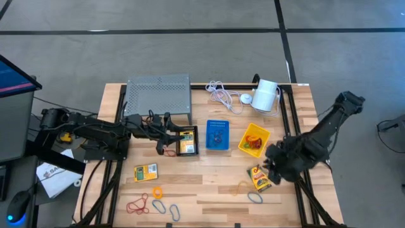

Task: Pick & Place Office Desk Supplies
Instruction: Put the crayon box into the black basket

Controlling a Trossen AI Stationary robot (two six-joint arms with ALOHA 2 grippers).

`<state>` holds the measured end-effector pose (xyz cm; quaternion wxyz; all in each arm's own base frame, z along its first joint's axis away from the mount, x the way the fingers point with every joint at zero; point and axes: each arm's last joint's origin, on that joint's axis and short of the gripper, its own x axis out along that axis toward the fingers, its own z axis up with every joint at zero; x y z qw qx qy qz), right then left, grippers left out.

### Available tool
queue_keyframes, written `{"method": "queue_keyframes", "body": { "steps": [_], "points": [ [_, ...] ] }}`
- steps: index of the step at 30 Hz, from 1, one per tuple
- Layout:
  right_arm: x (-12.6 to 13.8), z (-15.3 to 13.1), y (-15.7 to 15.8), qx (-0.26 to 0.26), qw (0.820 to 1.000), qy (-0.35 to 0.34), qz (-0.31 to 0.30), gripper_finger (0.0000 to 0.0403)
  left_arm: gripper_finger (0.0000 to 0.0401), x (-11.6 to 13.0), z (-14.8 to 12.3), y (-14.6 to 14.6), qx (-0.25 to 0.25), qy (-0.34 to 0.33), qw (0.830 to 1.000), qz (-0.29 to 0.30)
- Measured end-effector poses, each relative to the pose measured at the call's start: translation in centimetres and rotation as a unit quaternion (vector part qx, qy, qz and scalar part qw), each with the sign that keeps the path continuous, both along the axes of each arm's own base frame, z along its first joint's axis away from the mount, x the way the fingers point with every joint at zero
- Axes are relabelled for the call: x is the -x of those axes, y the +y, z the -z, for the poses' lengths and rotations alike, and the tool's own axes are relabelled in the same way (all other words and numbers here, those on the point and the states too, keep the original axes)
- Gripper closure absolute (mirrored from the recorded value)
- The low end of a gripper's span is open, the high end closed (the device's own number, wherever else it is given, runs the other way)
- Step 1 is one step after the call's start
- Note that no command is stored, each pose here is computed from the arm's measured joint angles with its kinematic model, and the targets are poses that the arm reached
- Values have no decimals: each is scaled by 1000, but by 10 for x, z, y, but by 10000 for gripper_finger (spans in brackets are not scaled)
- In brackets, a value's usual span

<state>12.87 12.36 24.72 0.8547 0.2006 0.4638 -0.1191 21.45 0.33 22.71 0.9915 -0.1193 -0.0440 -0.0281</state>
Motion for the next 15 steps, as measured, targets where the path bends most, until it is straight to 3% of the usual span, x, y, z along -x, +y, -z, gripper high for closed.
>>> {"method": "queue_keyframes", "body": {
  "steps": [9, 15],
  "points": [
    [19, 8, 34, -28, 999, -26, 36, 310, 243, 0, -3, 0, -1, -18, 1000, 0],
    [19, 5, 58, -19, 1000, -9, 6, 313, 243, 1, -7, 0, -2, -37, 999, 0]
  ]
}}
